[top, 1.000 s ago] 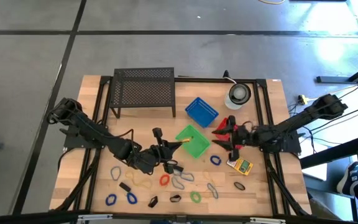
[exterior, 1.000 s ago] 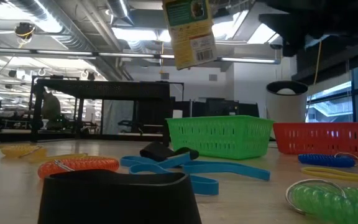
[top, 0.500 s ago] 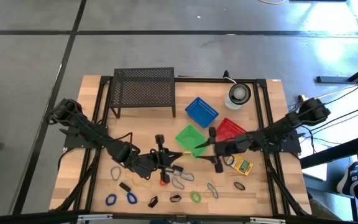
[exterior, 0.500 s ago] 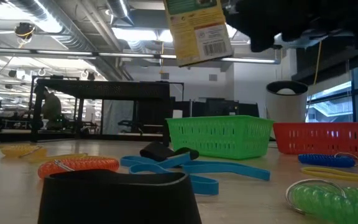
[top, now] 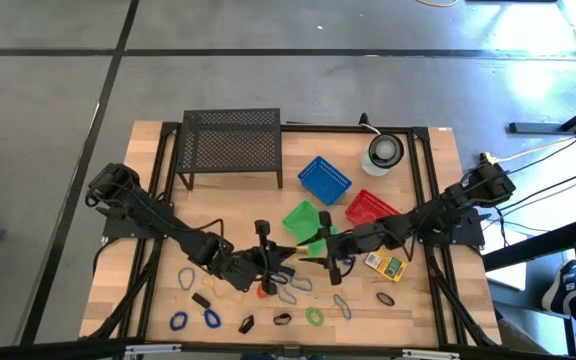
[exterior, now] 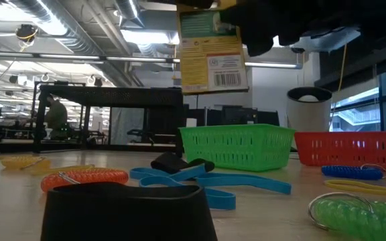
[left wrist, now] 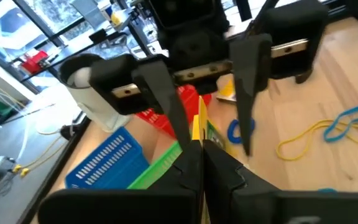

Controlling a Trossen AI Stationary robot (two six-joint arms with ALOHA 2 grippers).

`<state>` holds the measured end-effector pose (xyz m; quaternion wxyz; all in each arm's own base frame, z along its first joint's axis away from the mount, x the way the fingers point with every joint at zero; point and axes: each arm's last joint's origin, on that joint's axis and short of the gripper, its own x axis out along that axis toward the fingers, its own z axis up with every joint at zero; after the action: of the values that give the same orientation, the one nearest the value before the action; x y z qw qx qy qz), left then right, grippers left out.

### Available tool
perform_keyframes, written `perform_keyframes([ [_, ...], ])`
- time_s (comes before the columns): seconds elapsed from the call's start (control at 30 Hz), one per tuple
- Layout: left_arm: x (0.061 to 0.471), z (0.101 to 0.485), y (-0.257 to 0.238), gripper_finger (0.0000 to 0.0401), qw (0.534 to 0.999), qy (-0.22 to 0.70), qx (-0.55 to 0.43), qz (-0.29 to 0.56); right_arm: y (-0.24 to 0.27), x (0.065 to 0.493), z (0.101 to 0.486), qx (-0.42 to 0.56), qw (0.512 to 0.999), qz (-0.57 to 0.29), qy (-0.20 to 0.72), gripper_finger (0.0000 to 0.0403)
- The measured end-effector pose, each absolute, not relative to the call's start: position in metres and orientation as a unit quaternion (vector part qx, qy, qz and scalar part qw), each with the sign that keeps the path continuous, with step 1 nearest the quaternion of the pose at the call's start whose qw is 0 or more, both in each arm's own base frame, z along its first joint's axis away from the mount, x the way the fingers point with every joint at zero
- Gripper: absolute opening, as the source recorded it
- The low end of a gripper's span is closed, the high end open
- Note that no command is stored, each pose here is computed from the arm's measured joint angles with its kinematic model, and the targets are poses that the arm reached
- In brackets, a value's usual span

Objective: Pick & Place Office Desk Supplies
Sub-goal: Put the crayon box into the red basket

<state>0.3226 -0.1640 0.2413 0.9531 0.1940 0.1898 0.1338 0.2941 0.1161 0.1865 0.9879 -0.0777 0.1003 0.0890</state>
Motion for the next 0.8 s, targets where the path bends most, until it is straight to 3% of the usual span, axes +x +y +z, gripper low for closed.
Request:
perform_keyframes([
  [0.63,0.3226,0.2505,-0.1687,0.0002,0.955,0.155,0.208,0.147,0.1136,0.2956,0.1839,-0.004,0.989,0.079,0.126,0.0174],
  [0.8,0.3227,0.2504,-0.1689,0.0004,0.955,0.155,0.207,0.144,0.1069,0.2974,0.1844,0.003,0.992,0.022,0.122,0.0174],
])
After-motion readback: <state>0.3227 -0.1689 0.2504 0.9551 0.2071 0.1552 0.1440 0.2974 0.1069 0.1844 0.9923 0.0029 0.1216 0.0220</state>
